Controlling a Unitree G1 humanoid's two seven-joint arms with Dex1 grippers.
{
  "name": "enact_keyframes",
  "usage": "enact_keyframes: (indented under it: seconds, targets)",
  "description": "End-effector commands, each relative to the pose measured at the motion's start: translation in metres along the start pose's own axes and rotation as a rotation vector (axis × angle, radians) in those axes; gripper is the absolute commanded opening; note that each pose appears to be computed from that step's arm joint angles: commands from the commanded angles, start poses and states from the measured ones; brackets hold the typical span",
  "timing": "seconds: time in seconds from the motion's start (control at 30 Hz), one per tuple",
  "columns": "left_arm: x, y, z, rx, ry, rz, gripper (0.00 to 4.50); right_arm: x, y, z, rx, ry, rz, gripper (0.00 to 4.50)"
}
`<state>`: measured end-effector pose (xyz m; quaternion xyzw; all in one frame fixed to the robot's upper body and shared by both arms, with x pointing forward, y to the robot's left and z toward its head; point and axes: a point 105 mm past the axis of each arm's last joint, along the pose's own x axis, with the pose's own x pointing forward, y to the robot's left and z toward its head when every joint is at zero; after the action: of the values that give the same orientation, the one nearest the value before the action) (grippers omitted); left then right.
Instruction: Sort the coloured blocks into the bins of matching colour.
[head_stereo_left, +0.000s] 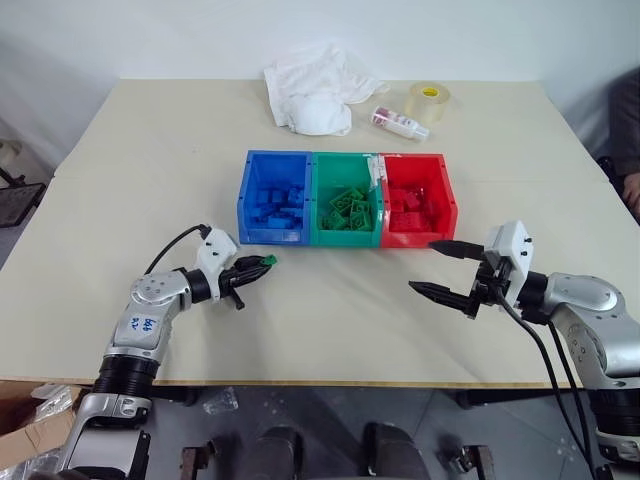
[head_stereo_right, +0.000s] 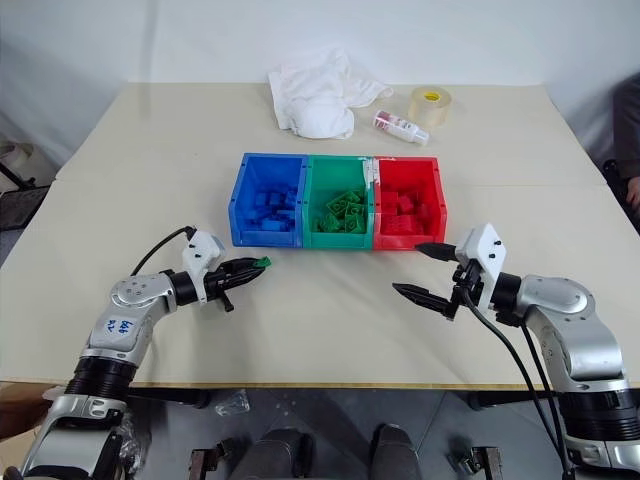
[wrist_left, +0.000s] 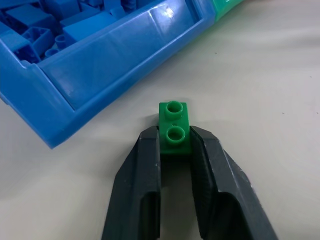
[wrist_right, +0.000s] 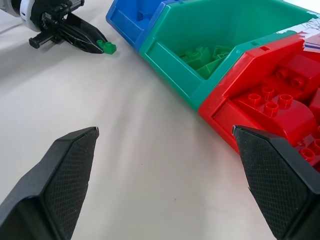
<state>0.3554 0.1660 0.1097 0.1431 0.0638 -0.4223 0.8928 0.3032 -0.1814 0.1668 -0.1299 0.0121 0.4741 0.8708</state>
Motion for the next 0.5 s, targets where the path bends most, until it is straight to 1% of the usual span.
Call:
enact_keyframes:
  seconds: [0.03,0.13,0.23,0.3,0.4,0.43,0.5]
  targets:
    - [-0.004,-0.01,0.018,0.032,-0.03,-0.072,0.45,-0.005,-0.002,0.01,-0.035,-0.035,-0.022,4.5]
    - [-0.001,-0.014,0.055,0.084,-0.088,-0.133,0.45,-0.008,-0.001,0.009,-0.035,-0.035,-0.033,4.5]
    - [0.006,-0.011,0.081,0.107,-0.124,-0.145,0.45,-0.009,-0.001,0.009,-0.036,-0.038,-0.045,4.5]
    - [0.018,-0.006,0.102,0.14,-0.14,-0.146,0.45,-0.011,0.0,0.009,-0.037,-0.04,-0.059,4.5]
    - [0.038,-0.002,0.122,0.161,-0.17,-0.157,0.45,-0.013,0.001,0.009,-0.035,-0.046,-0.079,4.5]
    - [0.049,-0.001,0.13,0.171,-0.184,-0.162,0.45,-0.014,0.002,0.008,-0.034,-0.046,-0.086,4.5]
    - [0.067,-0.001,0.139,0.191,-0.188,-0.177,0.45,-0.015,0.004,0.007,-0.031,-0.046,-0.097,4.5]
